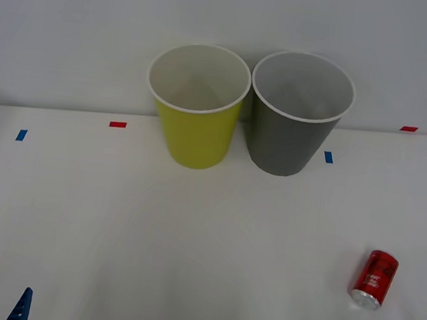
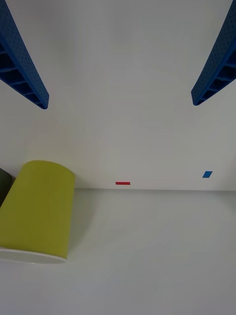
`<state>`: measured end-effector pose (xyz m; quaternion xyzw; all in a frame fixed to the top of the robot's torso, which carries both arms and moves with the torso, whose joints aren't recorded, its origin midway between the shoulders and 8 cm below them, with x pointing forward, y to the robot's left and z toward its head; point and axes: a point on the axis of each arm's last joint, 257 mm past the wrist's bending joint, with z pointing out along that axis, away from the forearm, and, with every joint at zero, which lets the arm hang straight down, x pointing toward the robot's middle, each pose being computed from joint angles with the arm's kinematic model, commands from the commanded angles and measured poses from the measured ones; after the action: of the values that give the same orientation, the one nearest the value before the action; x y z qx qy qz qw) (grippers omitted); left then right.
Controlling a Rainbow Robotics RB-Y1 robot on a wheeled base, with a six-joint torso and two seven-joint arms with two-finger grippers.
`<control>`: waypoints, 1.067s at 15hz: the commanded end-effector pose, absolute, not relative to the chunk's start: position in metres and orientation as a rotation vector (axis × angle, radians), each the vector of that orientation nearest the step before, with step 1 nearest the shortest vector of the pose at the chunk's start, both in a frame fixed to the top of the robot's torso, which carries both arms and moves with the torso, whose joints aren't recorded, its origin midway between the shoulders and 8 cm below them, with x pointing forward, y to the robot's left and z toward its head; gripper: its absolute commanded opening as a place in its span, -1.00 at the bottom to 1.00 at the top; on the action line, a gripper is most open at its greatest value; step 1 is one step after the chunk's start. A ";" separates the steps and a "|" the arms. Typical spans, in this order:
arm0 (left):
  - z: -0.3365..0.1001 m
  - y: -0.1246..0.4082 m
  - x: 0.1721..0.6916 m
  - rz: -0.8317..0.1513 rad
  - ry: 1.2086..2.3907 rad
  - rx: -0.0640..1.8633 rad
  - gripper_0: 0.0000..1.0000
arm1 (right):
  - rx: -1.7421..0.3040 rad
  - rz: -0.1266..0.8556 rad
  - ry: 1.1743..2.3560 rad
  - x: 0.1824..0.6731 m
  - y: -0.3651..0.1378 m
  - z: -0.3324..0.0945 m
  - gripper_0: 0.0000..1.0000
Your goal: Put cans in the gray bin and PET bottles in the light green bin.
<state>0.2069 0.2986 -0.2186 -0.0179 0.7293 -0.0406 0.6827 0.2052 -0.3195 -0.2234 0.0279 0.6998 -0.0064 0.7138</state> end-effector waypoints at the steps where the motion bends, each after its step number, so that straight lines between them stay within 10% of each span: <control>1: -0.219 0.299 0.207 -0.091 1.636 -0.040 1.00 | 0.062 -0.014 1.551 0.205 -0.319 -0.223 1.00; 16: -0.219 0.299 0.207 -0.091 1.636 -0.040 1.00 | 0.062 -0.014 1.551 0.205 -0.319 -0.223 1.00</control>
<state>0.2069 0.2986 -0.2186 -0.0179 0.7293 -0.0406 0.6827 0.2052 -0.3195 -0.2234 0.0279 0.6998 -0.0064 0.7138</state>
